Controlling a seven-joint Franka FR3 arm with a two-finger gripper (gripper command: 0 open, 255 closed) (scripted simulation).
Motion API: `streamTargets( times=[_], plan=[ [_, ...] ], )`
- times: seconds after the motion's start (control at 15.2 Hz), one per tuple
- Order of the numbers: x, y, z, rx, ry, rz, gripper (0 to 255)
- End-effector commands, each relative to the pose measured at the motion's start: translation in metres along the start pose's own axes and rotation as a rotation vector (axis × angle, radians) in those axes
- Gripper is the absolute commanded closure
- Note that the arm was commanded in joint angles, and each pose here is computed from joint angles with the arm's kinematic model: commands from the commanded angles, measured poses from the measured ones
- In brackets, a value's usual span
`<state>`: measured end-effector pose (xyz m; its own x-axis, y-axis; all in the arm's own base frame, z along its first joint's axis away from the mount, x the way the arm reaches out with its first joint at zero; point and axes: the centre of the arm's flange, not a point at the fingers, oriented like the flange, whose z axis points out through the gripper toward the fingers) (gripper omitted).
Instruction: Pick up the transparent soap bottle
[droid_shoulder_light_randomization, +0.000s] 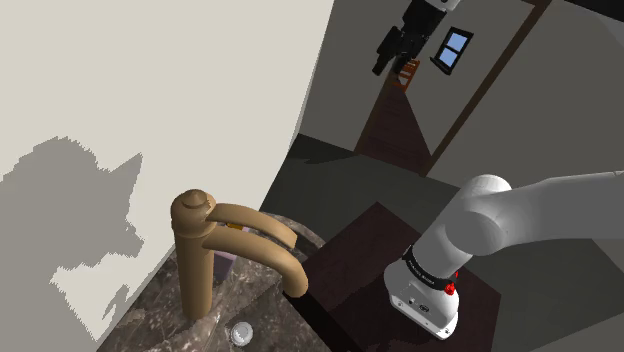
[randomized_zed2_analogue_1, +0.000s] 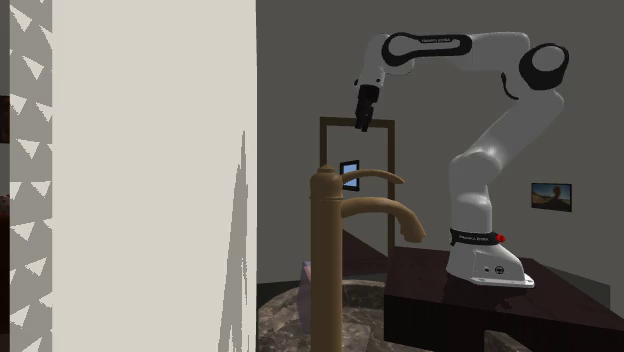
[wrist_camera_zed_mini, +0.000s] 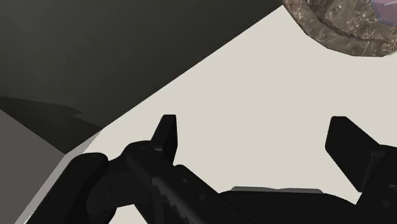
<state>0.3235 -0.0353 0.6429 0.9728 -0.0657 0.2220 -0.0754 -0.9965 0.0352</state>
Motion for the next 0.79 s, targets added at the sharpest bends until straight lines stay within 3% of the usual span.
streamTargets(
  times=[0.0,0.73],
  plan=[
    [0.0,0.0,0.0,0.0,0.0,0.0,0],
    [0.009,-0.111,0.09,0.021,-0.098,0.002,0]
  ],
)
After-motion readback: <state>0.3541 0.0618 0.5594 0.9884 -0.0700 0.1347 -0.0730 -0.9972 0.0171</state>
